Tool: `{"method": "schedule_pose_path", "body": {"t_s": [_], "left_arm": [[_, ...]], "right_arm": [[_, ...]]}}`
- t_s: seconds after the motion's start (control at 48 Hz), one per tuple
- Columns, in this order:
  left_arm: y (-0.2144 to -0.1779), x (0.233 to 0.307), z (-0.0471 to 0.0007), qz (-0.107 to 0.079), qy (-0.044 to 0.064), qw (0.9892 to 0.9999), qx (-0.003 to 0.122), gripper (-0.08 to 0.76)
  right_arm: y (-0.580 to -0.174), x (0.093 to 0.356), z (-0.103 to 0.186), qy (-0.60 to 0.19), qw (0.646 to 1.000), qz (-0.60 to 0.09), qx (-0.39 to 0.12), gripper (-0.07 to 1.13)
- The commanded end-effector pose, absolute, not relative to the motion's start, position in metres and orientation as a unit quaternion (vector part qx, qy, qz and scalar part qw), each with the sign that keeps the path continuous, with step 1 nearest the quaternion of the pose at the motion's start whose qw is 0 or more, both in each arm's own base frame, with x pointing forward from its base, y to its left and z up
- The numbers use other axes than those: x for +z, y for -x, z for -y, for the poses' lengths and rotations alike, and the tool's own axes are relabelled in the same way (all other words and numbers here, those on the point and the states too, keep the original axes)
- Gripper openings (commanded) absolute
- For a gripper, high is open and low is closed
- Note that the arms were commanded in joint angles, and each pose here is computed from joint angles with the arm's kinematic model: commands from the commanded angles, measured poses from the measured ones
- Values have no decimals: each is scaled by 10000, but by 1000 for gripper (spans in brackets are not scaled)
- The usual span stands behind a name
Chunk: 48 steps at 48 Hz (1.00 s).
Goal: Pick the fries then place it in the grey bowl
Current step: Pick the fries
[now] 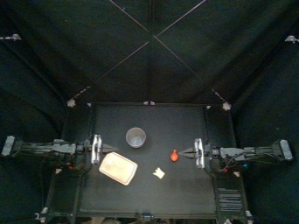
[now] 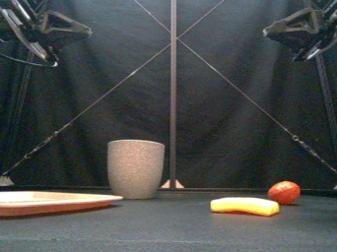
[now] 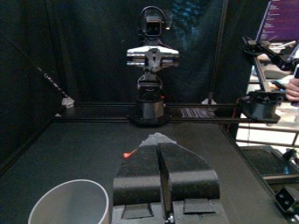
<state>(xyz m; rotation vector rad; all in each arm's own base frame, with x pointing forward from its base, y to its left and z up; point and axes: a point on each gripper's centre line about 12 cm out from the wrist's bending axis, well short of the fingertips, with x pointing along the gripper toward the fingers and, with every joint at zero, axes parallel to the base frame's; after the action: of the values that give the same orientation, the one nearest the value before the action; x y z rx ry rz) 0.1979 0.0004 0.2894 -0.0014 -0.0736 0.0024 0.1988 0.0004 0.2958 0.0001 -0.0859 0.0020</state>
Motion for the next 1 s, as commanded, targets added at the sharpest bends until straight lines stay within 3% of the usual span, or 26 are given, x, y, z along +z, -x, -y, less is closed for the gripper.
{"method": "schedule_pose_path", "body": {"t_s": [0.021, 0.167, 0.458, 0.583, 0.833, 0.917, 1.0], "left_arm": [[-2021, 2971, -9, 429, -1, 9991, 23, -44], [-2024, 2974, -6, 429, -1, 9991, 15, -28], [-2022, 2947, -9, 414, -16, 9991, 21, -24], [-2022, 2950, -9, 429, -16, 9991, 21, -24], [-2015, 2948, -17, 514, -25, 9987, 42, -24], [-2011, 2936, -17, 521, -25, 9986, 42, -24], [-2010, 2932, -17, 521, -25, 9986, 42, -24]], "right_arm": [[-2061, 2926, 5, -68, 9995, 307, -15, -15], [-2289, 2836, 40, -353, 9993, -89, -114, 5], [-2776, 2379, 214, -818, 9828, -1561, -556, 82], [-2903, 2280, 328, -822, 9769, -1828, -739, 294], [-3117, 2176, 387, -881, 9744, -1894, -831, 853], [-3192, 2133, 402, -1003, 9716, -1952, -884, 945], [-3245, 2077, 392, -1157, 9670, -2076, -920, 952]]}}
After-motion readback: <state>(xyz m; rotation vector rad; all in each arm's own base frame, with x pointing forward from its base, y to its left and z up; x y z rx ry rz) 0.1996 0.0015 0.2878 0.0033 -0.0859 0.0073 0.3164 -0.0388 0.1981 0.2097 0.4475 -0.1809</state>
